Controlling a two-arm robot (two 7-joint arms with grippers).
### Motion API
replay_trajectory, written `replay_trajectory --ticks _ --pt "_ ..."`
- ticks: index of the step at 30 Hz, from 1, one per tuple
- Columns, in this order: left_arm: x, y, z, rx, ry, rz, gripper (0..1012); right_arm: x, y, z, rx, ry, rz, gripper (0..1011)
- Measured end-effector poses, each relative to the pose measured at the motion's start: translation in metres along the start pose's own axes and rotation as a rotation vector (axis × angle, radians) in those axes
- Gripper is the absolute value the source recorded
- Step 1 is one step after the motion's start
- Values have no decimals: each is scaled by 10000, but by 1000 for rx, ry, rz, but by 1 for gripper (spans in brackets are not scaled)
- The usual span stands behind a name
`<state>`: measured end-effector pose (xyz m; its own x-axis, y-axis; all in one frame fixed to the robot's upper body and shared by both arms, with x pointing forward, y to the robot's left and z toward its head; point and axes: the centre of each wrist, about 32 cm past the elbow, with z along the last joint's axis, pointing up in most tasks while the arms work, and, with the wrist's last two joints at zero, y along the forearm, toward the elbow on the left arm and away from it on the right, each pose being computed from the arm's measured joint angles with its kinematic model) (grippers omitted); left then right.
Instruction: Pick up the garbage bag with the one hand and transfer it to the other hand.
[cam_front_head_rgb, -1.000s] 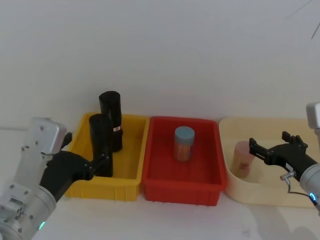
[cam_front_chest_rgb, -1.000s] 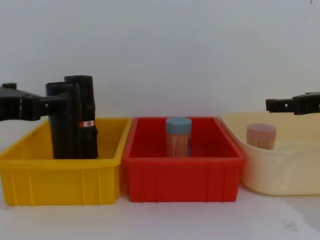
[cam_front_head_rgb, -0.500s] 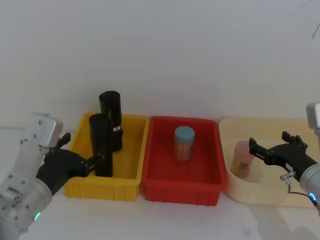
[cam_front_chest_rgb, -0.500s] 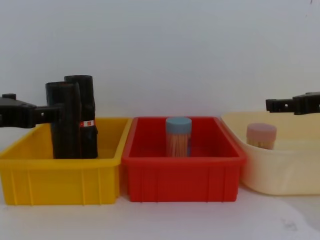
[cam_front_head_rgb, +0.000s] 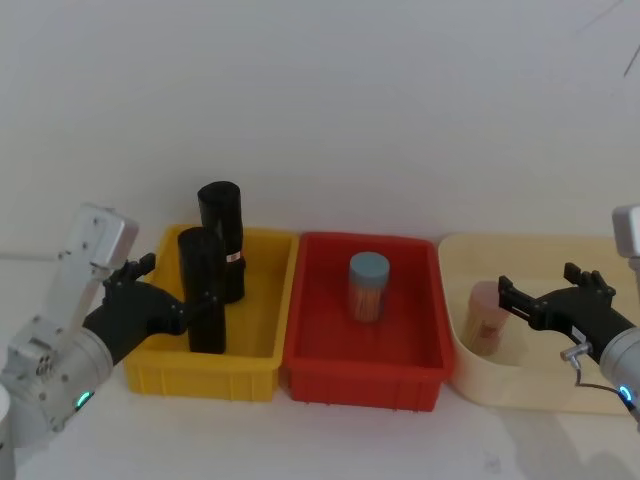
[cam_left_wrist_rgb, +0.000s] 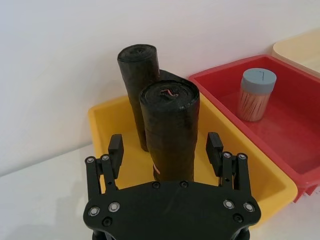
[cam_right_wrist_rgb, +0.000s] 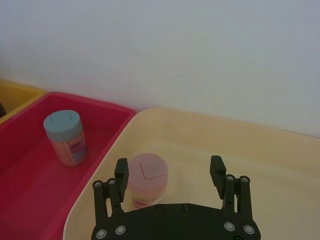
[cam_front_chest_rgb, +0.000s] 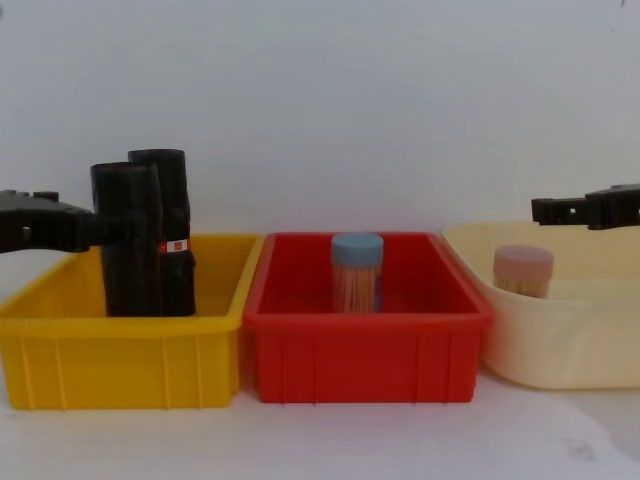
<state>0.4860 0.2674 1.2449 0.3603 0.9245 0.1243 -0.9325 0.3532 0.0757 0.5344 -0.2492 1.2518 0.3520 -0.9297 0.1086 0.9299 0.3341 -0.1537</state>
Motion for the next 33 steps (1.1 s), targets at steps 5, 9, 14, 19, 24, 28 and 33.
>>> replay_trajectory --ticks 5,9,14,19,24,28,33 --pt "59 -124 -5 6 3 -23 1000 0 0 0 0 0 0 1004" --pt "94 -220 -15 10 8 -40 1000 0 0 0 0 0 0 1005" --pt "119 -324 -25 13 14 -63 1000 0 0 0 0 0 0 1004" --pt "138 -440 -37 23 21 -90 1000 0 0 0 0 0 0 1004" --pt "144 -521 -45 32 25 -112 1000 0 0 0 0 0 0 1004" --pt "148 -572 -48 39 28 -126 918 0 0 0 0 0 0 1004" --pt "152 -609 -50 45 30 -135 790 0 0 0 0 0 0 1004"
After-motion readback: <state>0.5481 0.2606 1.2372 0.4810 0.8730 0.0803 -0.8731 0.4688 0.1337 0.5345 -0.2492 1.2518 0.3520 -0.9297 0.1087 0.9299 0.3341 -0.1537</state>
